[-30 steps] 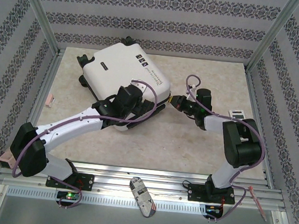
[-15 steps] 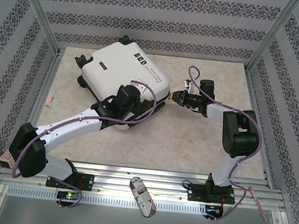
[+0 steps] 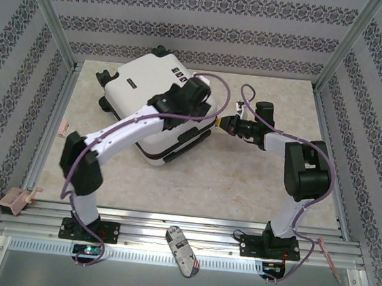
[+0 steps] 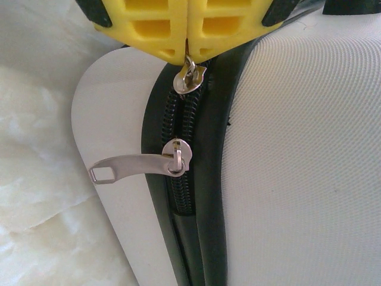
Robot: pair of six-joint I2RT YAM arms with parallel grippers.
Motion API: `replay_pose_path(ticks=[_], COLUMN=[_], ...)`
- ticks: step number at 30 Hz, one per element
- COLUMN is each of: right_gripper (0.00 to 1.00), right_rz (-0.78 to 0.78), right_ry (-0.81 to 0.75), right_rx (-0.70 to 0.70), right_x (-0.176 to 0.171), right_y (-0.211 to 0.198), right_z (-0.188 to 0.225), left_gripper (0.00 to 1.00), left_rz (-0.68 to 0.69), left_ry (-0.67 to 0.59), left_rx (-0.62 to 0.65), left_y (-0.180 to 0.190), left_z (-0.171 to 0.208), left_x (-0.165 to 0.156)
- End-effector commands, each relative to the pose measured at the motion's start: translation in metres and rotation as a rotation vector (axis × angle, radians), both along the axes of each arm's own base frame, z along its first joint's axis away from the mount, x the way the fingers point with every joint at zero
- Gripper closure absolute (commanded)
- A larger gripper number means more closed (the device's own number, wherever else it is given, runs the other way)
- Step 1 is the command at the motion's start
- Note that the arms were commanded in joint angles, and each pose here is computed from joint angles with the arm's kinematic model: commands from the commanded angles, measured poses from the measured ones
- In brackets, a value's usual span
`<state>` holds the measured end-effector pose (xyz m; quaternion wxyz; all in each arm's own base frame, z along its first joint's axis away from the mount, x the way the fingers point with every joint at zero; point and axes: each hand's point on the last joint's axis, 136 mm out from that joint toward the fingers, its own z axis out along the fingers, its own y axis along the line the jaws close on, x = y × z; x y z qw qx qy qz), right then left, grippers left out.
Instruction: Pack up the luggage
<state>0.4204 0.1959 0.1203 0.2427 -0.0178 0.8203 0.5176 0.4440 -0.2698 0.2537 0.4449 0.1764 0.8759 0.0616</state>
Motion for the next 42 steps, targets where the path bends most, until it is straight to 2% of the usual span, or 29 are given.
replay_pose_path(ticks=[1, 7, 12, 19, 24, 32, 36, 42], right_gripper=[1.00, 1.00, 1.00, 1.00, 1.00, 1.00, 1.00, 1.00], right_rz=[0.053, 0.058, 0.070, 0.078, 0.101, 0.130, 0.090, 0.053], right_ry=[-0.131, -0.133, -0.135, -0.132, -0.116, -0.075, -0.081, -0.105], right_rx=[0.044, 0.051, 0.053, 0.057, 0.063, 0.053, 0.029, -0.022], right_x=[0.000, -0.001, -0.006, -0.019, -0.043, -0.087, -0.088, -0.071], right_y=[0.012, 0.014, 0.018, 0.024, 0.036, 0.066, 0.057, 0.042], right_z=[0.033, 0.035, 0.035, 0.033, 0.028, 0.014, 0.018, 0.029], left_gripper=[0.06, 0.05, 0.07, 0.15, 0.15, 0.16, 0.17, 0.17], left_rz=[0.054, 0.115, 0.097, 0.051, 0.010, 0.042, 0.059, 0.067], left_ry=[0.051, 0.085, 0.127, 0.230, 0.257, 0.308, 0.337, 0.377], left_rx=[0.132, 0.256, 0.272, 0.310, 0.239, 0.208, 0.225, 0.245], left_y=[0.009, -0.002, -0.011, -0.006, -0.005, 0.029, 0.043, 0.051], left_z=[-0.009, -0.027, -0.048, -0.072, -0.082, -0.101, -0.115, -0.133], left_x=[0.014, 0.047, 0.052, 0.017, -0.019, -0.068, -0.083, -0.093])
